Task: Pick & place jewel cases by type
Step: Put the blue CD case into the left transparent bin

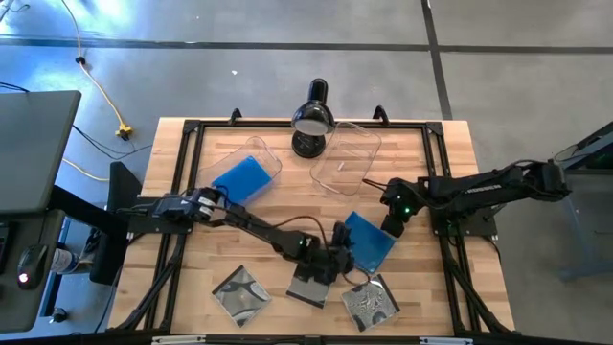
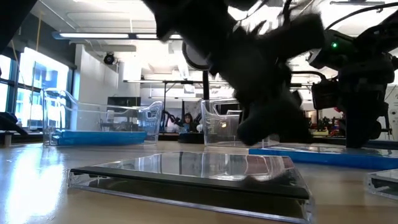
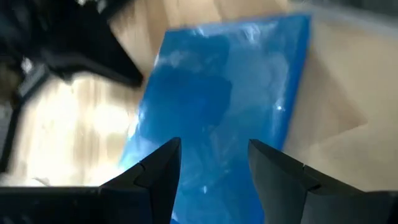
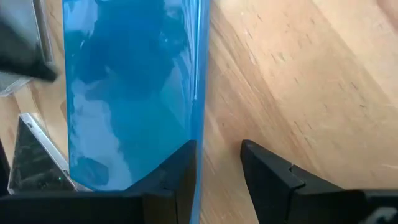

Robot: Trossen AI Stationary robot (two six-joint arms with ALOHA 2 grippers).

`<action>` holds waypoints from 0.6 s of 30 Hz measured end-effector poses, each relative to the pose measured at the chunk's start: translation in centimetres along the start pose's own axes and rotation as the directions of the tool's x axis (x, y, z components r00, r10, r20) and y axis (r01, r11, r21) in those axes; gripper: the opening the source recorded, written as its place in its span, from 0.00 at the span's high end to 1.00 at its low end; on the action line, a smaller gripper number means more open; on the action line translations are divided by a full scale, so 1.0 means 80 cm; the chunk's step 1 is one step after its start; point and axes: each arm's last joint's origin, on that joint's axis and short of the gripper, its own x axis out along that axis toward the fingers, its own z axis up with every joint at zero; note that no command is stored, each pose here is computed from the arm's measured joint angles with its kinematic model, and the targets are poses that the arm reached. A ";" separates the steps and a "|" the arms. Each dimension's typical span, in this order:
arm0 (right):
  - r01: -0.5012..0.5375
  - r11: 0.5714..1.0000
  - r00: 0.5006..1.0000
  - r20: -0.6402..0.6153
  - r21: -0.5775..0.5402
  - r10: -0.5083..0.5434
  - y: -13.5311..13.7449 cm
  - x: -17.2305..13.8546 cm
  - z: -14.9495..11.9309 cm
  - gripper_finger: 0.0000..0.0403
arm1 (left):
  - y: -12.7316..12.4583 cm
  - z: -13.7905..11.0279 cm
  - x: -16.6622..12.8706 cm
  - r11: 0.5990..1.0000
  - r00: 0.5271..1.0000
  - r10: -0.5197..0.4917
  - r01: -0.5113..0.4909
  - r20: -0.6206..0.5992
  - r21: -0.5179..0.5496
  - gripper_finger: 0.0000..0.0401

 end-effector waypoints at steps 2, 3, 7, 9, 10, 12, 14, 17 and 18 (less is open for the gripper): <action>0.001 1.000 1.000 0.002 -0.001 -0.001 0.000 0.000 0.000 0.69 | -0.002 0.009 -0.005 1.000 1.000 0.008 -0.008 0.004 0.008 0.55; 0.001 1.000 1.000 0.004 -0.001 -0.001 0.000 0.000 0.000 0.69 | -0.003 0.012 -0.007 1.000 1.000 0.005 -0.005 0.006 0.011 0.55; 0.002 1.000 1.000 0.005 -0.001 -0.002 0.000 0.000 0.000 0.69 | -0.005 0.016 -0.009 0.999 0.999 -0.031 0.031 0.021 -0.015 0.55; 0.002 1.000 1.000 0.006 -0.001 -0.002 0.000 0.000 0.001 0.69 | -0.005 0.015 -0.009 0.994 0.995 -0.095 0.097 0.040 -0.052 0.55; 0.002 1.000 1.000 0.006 -0.001 -0.002 0.000 0.000 0.001 0.69 | -0.006 0.014 -0.008 0.991 0.993 -0.114 0.116 0.039 -0.064 0.55; 0.002 1.000 1.000 0.006 -0.001 -0.002 0.000 0.000 0.001 0.69 | -0.008 0.006 0.003 0.993 0.995 -0.097 0.097 0.016 -0.066 0.55; 0.000 1.000 1.000 0.008 -0.003 0.000 0.000 0.000 0.001 0.69 | -0.011 -0.005 0.011 0.995 0.996 -0.084 0.083 -0.032 -0.053 0.55; -0.001 1.000 1.000 0.013 -0.004 0.001 0.001 0.000 0.001 0.69 | -0.011 -0.006 0.019 0.992 0.994 -0.107 0.106 -0.010 -0.064 0.55; -0.002 1.000 1.000 0.013 -0.004 0.002 0.001 0.000 0.002 0.69 | -0.013 -0.009 0.022 0.993 0.994 -0.103 0.102 -0.017 -0.062 0.55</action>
